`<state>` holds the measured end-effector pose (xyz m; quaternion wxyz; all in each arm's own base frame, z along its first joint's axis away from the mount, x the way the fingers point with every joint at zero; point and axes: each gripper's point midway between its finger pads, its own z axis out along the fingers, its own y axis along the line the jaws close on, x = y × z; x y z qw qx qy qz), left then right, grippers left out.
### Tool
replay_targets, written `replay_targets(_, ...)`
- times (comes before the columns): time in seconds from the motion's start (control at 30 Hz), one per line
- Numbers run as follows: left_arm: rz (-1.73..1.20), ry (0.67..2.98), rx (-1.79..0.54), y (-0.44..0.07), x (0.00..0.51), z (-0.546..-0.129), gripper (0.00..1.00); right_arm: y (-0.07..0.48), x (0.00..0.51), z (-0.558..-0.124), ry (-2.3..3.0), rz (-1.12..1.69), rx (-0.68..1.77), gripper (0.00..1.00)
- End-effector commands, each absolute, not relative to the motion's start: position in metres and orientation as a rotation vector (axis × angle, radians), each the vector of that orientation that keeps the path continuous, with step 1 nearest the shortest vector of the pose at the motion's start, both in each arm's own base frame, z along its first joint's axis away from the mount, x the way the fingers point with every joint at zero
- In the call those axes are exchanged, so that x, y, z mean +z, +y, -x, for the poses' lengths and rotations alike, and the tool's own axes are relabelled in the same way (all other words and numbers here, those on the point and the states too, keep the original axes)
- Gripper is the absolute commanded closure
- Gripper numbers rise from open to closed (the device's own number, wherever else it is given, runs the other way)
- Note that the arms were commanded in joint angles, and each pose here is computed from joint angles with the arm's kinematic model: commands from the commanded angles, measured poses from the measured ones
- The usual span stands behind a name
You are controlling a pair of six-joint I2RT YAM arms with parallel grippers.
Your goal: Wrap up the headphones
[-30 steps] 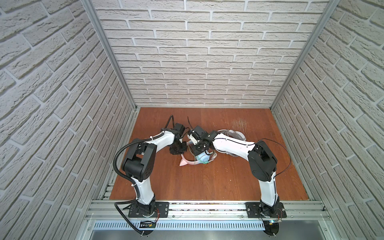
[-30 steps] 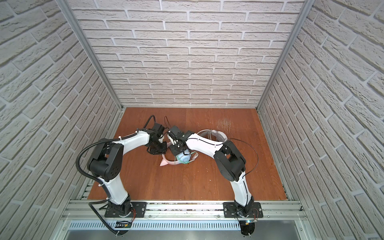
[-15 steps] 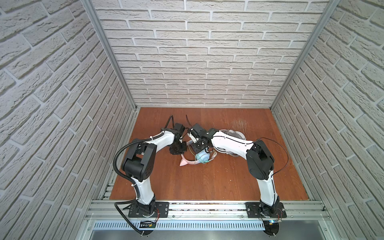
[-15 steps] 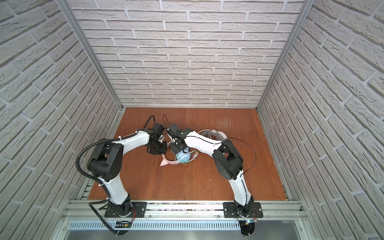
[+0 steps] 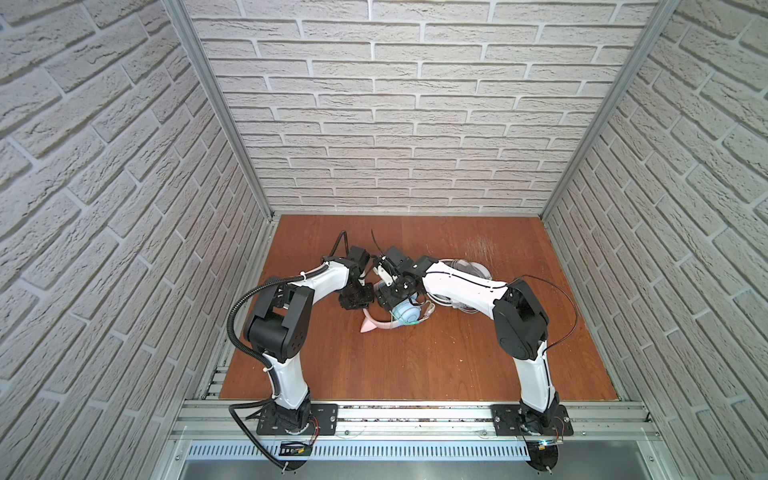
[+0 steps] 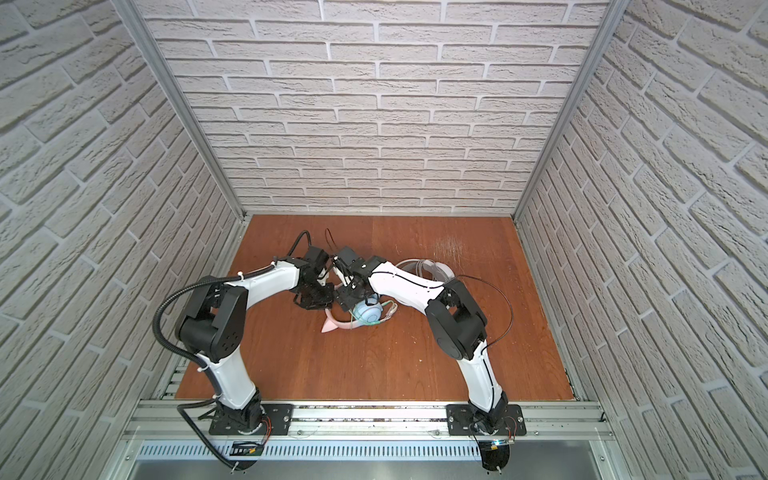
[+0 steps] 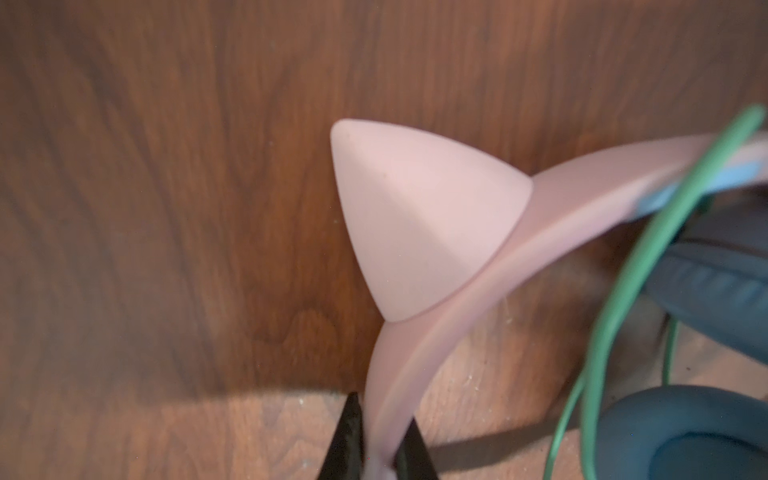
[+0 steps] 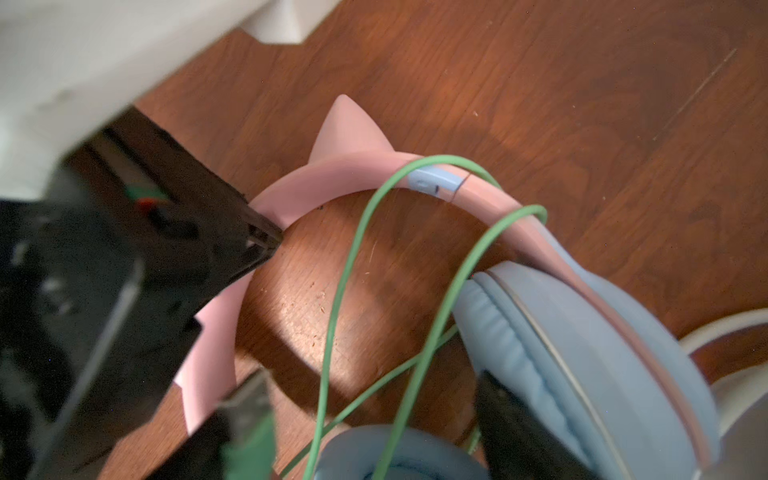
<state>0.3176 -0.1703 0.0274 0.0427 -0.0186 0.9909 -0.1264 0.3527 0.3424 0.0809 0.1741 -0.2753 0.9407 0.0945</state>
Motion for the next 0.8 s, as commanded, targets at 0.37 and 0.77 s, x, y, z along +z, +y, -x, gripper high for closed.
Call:
replay_targets(0.37, 0.023, 3.123, -0.382, -0.169, 0.017, -0.3, 0.81, 0.335, 0.141, -0.368, 2.526, 0.668, 0.33, 0.0)
replay_targets(0.77, 0.026, 3.123, -0.38, -0.167, 0.015, -0.305, 0.79, 0.305, 0.166, -0.369, 2.453, 0.498, 0.368, 0.0)
